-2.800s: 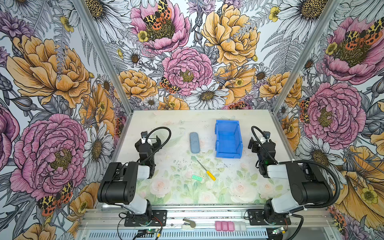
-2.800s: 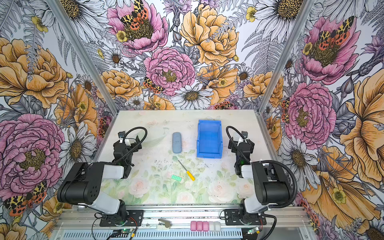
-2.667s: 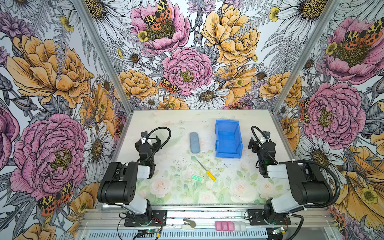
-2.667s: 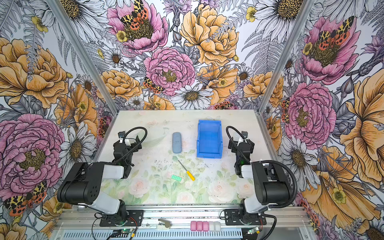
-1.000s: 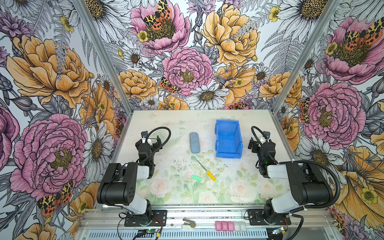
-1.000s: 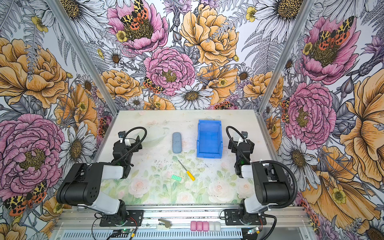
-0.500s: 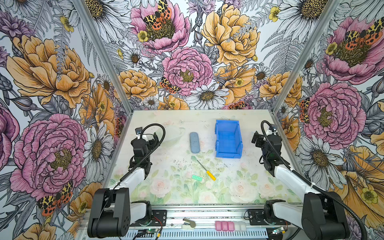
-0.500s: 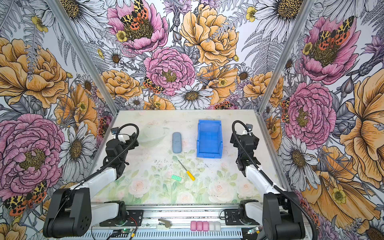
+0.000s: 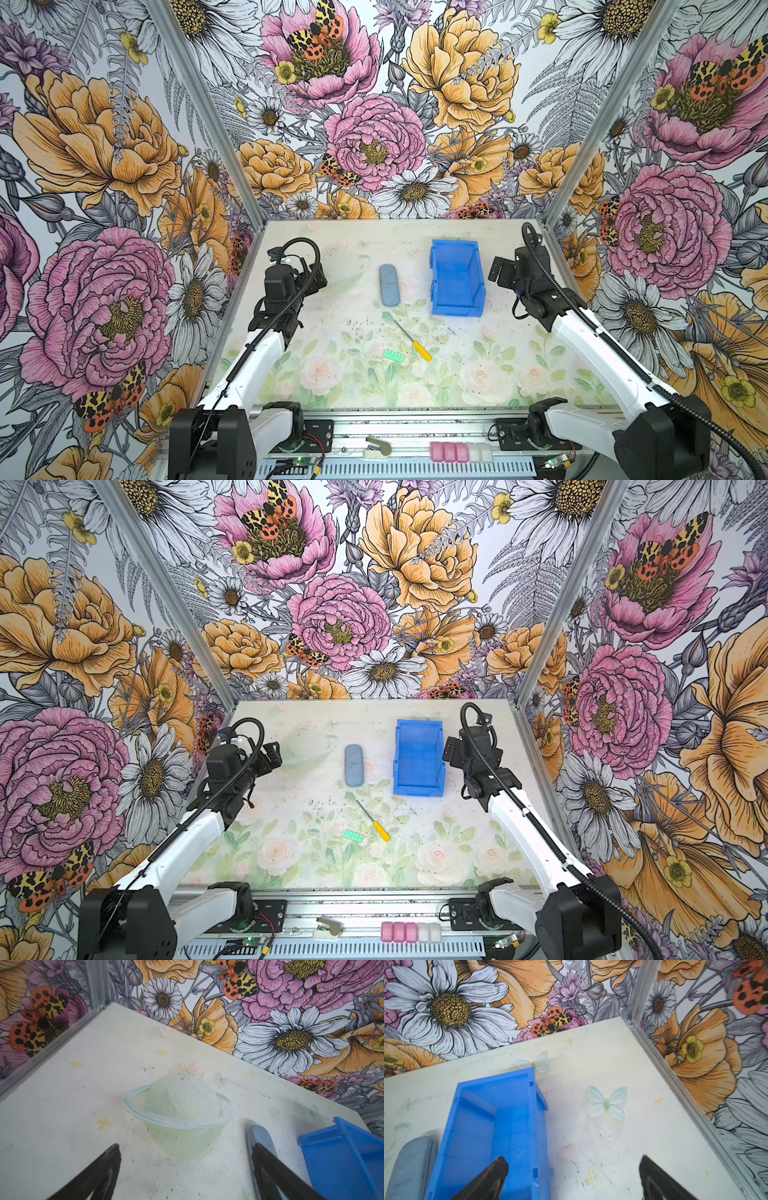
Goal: Put the screwdriver in the bin
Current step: 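Move the right gripper toward the yellow-handled screwdriver while the left arm rises forward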
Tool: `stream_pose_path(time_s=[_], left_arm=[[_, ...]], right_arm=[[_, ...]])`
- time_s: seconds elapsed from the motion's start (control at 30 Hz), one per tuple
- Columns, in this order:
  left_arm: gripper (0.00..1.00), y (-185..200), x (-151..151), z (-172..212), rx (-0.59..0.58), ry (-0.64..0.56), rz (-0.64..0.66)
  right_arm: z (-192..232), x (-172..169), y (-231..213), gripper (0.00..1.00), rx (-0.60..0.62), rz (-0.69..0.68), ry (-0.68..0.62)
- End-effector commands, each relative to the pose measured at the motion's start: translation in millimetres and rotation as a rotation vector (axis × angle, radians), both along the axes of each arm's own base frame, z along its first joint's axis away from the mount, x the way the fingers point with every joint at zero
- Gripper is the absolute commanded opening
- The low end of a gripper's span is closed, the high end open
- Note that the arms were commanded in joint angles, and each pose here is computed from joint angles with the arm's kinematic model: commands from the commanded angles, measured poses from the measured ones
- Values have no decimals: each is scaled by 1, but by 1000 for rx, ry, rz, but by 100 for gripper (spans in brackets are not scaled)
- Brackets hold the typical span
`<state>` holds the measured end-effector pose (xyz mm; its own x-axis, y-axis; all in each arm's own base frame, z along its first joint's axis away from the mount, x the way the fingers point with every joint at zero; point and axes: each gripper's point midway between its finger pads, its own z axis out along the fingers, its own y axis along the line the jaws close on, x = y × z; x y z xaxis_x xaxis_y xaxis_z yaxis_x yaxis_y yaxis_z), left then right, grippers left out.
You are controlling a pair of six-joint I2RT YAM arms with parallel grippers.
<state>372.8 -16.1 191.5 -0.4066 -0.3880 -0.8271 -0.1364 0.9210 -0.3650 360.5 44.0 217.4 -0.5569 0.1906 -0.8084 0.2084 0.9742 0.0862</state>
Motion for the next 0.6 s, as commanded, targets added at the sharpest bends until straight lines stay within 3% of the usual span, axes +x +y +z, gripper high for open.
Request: stream_pose_path(time_s=[0.0, 0.37, 0.57], left_arm=[[99, -36, -6, -13, -80, 100, -147], [99, -119, -30, -18, -152, 172, -490], [99, -143, -44, -19, -188, 193, -578]], right_arm=[[-12, -12, 27, 100, -22, 42, 98], [-31, -37, 136, 100, -16, 403, 209], [-50, -59, 167, 99, -22, 558, 276]])
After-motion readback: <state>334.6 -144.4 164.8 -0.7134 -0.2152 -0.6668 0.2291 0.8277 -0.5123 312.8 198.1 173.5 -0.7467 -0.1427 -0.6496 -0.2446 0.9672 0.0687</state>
